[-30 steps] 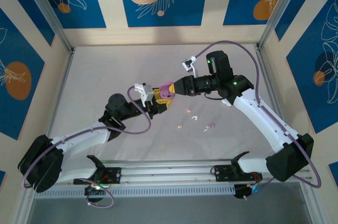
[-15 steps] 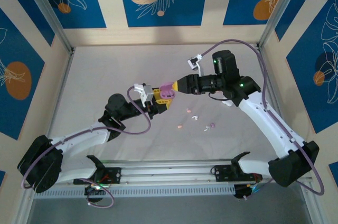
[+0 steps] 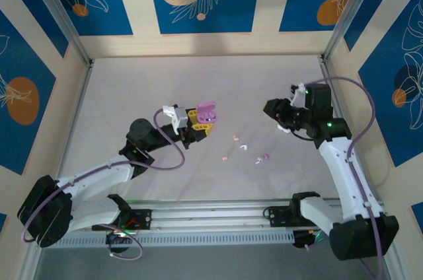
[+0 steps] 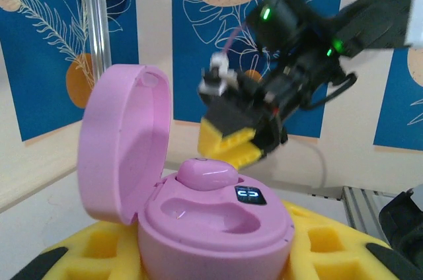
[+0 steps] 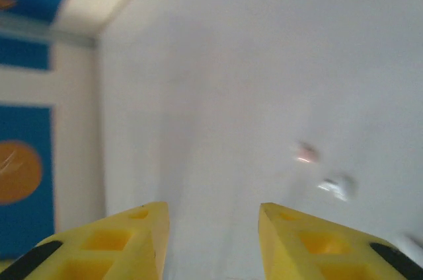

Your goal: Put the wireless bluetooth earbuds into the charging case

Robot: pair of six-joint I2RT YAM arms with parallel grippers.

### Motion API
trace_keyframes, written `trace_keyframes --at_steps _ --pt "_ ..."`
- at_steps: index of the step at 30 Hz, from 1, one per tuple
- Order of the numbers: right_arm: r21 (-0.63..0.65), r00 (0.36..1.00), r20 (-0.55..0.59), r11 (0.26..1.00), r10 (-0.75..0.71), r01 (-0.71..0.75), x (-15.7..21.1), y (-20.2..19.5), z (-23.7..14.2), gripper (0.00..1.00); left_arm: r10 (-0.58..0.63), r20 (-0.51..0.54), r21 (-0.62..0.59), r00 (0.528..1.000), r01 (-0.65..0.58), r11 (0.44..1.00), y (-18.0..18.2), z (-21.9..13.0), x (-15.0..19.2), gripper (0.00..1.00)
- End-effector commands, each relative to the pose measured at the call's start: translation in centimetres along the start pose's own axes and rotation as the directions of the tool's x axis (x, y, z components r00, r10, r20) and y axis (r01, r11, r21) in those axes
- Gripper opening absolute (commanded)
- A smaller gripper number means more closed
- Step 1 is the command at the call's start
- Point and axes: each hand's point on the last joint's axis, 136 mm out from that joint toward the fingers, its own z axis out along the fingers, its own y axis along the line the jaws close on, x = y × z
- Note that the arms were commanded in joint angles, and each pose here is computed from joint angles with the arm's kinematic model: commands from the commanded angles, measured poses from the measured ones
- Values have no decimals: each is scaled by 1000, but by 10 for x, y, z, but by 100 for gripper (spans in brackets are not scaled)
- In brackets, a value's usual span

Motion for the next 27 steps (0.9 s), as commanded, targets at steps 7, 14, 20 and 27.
trace_keyframes --at_steps 7,14,20,27 --pt "339 944 -178 918 277 -206 59 -123 45 37 27 17 6 999 -27 1000 -4 2 -4 25" --pt "455 925 -256 879 280 -140 76 -144 62 36 19 14 2 1000 -19 1000 -2 3 -3 25" --pt "460 913 -295 879 280 -121 86 -142 70 38 17 10 -1 1000 -17 1000 -2 3 -2 25" --pt "476 898 -327 872 294 -112 99 -144 75 37 16 7 1 1000 -16 1000 -2 4 -1 25"
